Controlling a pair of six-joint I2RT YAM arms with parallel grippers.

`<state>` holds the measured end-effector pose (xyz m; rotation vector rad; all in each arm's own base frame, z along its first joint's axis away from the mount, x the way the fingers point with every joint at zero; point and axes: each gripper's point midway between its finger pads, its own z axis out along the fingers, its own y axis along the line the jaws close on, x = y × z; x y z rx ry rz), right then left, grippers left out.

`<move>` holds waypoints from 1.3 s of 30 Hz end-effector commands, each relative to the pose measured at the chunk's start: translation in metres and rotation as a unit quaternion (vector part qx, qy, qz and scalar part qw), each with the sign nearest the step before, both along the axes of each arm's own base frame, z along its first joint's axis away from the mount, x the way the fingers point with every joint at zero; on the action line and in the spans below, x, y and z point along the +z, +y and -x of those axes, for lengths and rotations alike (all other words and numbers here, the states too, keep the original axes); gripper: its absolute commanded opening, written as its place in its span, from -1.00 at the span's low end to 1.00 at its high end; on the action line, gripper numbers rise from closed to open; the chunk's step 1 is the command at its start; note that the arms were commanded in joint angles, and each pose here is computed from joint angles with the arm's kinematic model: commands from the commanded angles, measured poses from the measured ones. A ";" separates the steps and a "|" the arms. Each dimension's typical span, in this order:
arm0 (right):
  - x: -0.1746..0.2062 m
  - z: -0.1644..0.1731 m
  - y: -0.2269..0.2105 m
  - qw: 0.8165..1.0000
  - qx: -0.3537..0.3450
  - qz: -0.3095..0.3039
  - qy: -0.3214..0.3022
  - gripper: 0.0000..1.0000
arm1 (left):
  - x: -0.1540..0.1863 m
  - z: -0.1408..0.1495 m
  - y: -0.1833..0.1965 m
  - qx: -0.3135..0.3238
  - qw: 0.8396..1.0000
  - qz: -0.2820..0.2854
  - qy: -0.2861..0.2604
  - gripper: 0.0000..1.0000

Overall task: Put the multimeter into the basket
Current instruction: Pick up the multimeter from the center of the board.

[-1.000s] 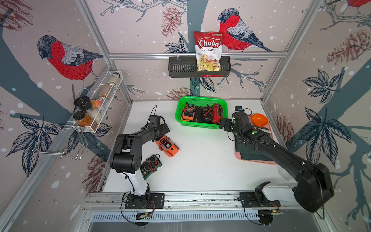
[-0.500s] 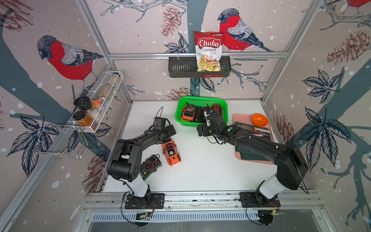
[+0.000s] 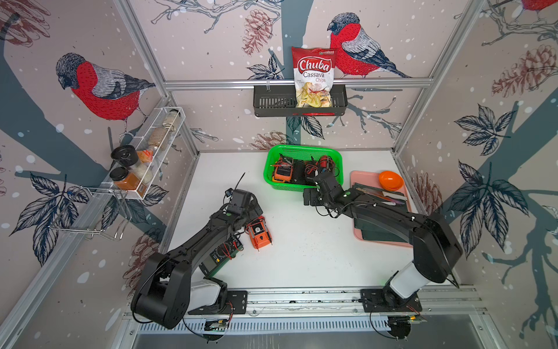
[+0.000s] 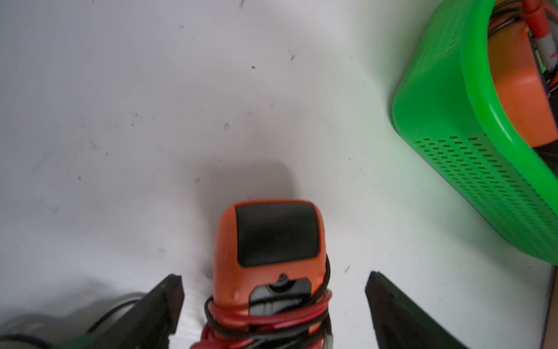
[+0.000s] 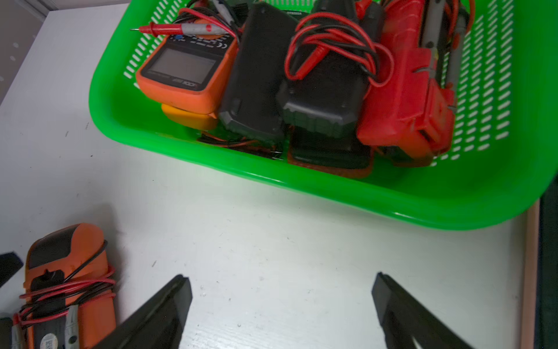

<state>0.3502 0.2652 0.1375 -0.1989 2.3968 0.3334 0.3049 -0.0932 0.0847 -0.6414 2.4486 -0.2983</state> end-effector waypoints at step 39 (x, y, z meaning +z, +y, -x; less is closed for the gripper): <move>0.006 -0.017 -0.041 0.995 -0.066 -0.072 -0.011 0.98 | -0.086 0.037 -0.032 -0.060 0.983 -0.126 0.122 0.19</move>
